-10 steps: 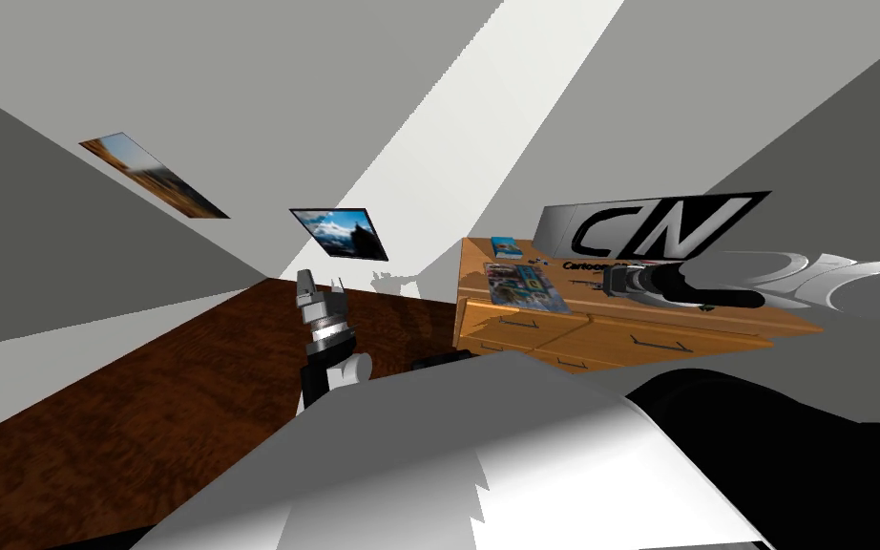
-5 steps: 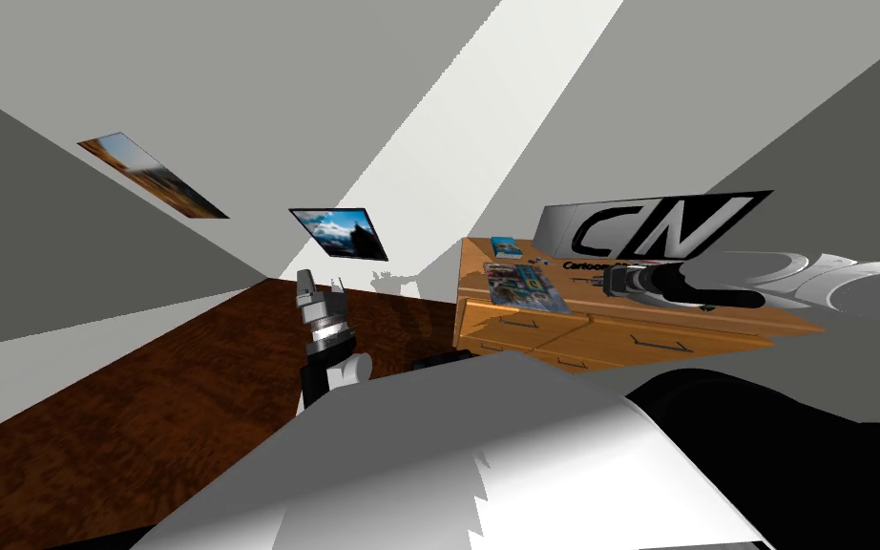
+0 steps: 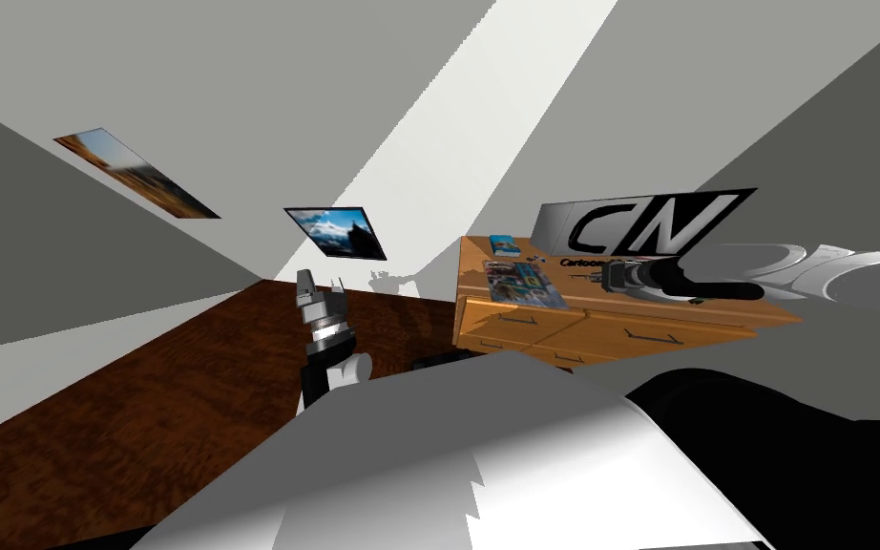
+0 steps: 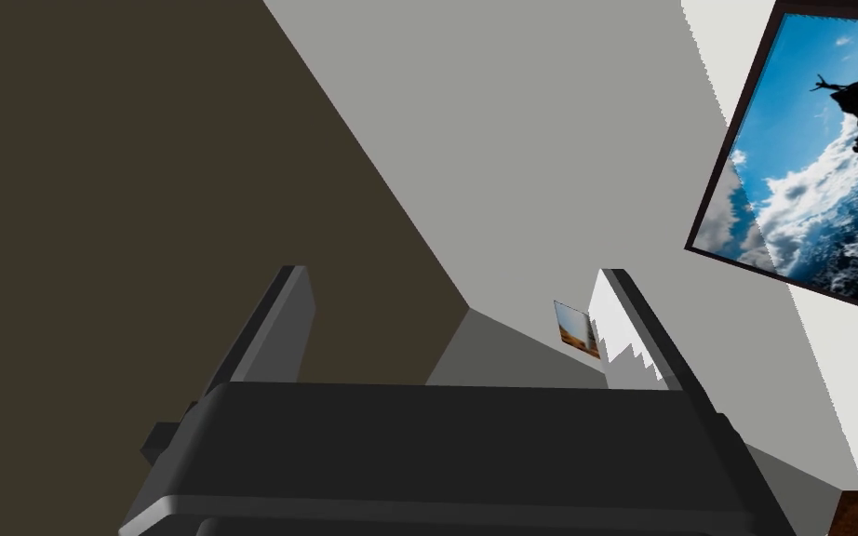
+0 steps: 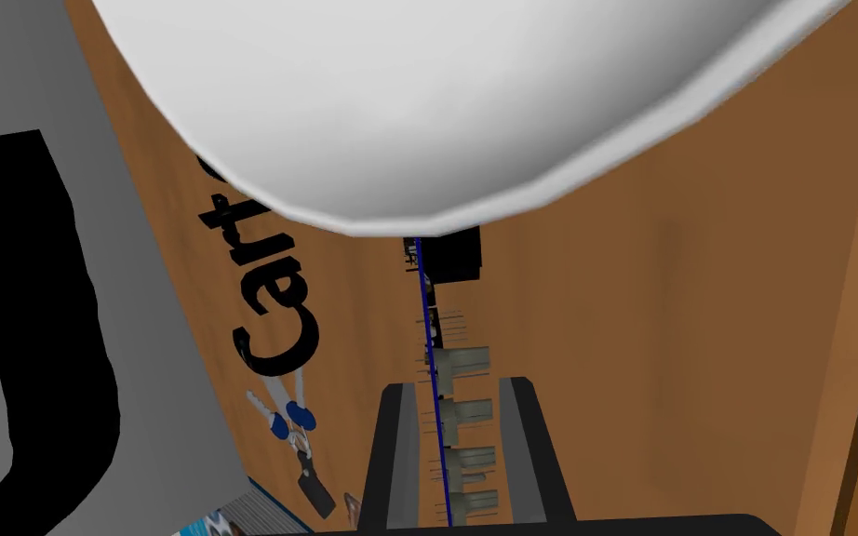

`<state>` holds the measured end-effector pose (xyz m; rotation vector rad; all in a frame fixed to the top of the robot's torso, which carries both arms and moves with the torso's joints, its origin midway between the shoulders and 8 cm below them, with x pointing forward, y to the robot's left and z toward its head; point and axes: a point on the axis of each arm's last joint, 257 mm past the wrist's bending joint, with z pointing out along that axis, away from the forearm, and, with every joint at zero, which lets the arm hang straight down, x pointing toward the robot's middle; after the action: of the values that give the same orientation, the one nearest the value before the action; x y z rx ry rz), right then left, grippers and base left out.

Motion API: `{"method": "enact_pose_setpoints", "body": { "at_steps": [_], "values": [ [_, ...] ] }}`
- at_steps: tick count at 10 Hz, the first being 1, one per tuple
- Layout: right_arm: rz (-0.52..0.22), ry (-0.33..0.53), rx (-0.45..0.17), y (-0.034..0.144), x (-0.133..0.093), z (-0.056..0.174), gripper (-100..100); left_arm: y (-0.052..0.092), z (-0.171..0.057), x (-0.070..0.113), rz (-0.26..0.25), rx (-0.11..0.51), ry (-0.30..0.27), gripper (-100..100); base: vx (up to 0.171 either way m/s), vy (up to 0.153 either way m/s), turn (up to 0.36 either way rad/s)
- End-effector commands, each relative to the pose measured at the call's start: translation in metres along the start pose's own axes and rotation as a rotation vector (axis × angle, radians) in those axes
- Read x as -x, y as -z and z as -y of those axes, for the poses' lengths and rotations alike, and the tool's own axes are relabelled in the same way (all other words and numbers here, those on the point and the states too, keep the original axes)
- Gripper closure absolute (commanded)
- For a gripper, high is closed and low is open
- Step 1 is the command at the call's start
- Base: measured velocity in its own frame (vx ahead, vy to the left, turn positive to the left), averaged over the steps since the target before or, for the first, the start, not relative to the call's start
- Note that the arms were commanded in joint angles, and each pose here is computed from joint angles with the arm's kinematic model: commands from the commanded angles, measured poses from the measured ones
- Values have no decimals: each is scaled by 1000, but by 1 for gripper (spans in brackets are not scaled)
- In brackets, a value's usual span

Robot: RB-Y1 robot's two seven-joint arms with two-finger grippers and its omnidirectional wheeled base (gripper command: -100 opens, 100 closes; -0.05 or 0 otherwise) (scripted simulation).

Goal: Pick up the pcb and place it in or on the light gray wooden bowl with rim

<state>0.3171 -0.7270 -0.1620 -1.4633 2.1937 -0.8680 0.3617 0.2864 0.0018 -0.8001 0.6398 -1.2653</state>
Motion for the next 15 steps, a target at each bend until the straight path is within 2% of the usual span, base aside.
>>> {"method": "enact_pose_setpoints", "body": {
  "at_steps": [1,2,4,5,6,8,9,11,13,14,15],
  "values": [
    [-2,35,-62,6,7,40,100,0,0,0,0,0,0,0,-109,49,3],
    [-2,35,-62,6,7,40,100,0,0,0,0,0,0,0,-123,47,25],
    [-22,117,-115,16,14,87,100,0,0,0,0,0,0,0,-150,51,30],
    [-25,94,-79,10,9,68,100,0,0,0,0,0,0,0,-129,32,41],
    [-27,94,-72,10,8,65,100,0,0,0,0,0,0,0,-51,15,-8],
    [-26,118,-103,15,12,82,100,0,0,0,0,0,0,0,3,2,-17],
    [-29,141,-123,19,16,97,100,0,0,0,0,0,0,0,-20,0,15],
    [-28,123,-104,16,13,87,100,0,0,0,0,0,0,0,-29,4,19],
    [-35,166,-129,21,18,107,100,0,0,0,0,0,0,0,-20,4,-7],
    [-49,217,-137,26,23,124,100,0,0,0,0,0,0,0,-121,16,33],
    [-55,243,-139,28,25,132,100,0,0,0,0,0,0,0,-150,19,16]
  ]
}}
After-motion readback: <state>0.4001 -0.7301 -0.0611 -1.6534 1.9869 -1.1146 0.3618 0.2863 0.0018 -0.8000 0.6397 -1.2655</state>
